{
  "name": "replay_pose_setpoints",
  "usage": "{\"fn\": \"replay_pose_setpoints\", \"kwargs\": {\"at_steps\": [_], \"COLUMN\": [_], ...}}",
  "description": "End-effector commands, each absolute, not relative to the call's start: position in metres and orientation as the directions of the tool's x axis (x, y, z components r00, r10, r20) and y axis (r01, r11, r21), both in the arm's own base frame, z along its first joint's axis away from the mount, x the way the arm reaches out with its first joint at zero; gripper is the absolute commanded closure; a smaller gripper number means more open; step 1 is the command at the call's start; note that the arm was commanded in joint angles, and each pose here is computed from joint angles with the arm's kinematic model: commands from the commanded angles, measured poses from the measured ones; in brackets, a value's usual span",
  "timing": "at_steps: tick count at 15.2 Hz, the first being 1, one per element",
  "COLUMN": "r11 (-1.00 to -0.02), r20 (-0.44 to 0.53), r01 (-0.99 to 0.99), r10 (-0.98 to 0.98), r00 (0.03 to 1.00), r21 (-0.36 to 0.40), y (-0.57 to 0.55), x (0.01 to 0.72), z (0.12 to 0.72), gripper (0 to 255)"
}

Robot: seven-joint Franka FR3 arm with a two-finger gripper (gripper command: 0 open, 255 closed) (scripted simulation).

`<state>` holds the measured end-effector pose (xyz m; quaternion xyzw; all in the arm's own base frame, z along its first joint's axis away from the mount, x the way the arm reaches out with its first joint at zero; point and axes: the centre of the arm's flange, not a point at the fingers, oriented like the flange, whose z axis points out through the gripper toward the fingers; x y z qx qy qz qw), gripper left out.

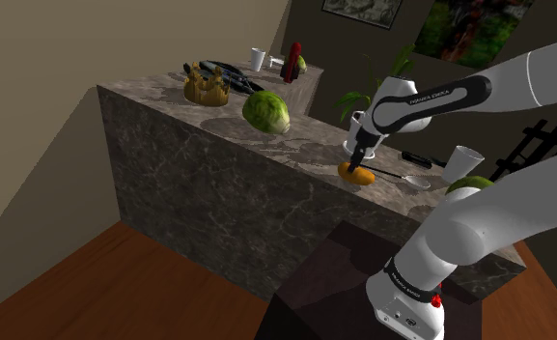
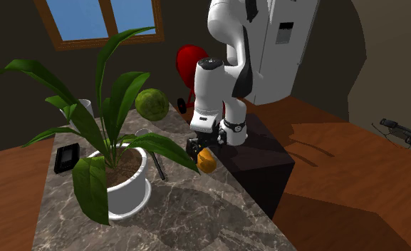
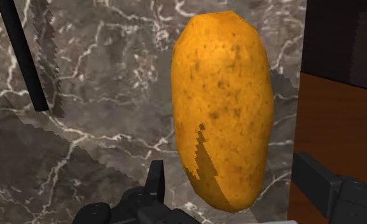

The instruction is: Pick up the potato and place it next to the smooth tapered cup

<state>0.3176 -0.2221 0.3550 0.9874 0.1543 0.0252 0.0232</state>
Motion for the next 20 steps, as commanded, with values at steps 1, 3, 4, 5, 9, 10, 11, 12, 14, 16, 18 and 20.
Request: {"fn": "replay_pose_setpoints", "kwargs": {"at_steps": [1,3,4,5,9,10,11,12,14,16,18,20], "r11": [-0.951,-0.951,-0.951,-0.951,-0.951,-0.951,-0.951,-0.951,-0.951,-0.951,-0.951,-0.951], "r20": [0.044,0.044,0.044,0.043,0.044,0.044,0.043,0.043,0.043,0.043,0.043,0.043], "r01": [0.304,0.304,0.304,0.304,0.304,0.304,0.304,0.304,0.304,0.304,0.304,0.304], "r10": [0.306,0.306,0.306,0.306,0.306,0.306,0.306,0.306,0.306,0.306,0.306,0.306], "r00": [0.951,0.951,0.951,0.951,0.951,0.951,0.951,0.951,0.951,0.951,0.951,0.951], "r21": [0.054,0.054,0.054,0.054,0.054,0.054,0.054,0.054,0.054,0.054,0.054,0.054], "y": [-0.223,-0.223,-0.224,-0.224,-0.224,-0.224,-0.224,-0.224,-0.224,-0.224,-0.224,-0.224], "x": [0.318,0.318,0.319,0.319,0.319,0.319,0.319,0.319,0.319,0.319,0.319,0.319], "z": [0.345,0.334,0.331,0.331,0.331,0.331,0.331,0.331,0.331,0.331,0.331,0.331], "gripper": [0,0,0,0,0,0,0,255,255,255,255,255]}}
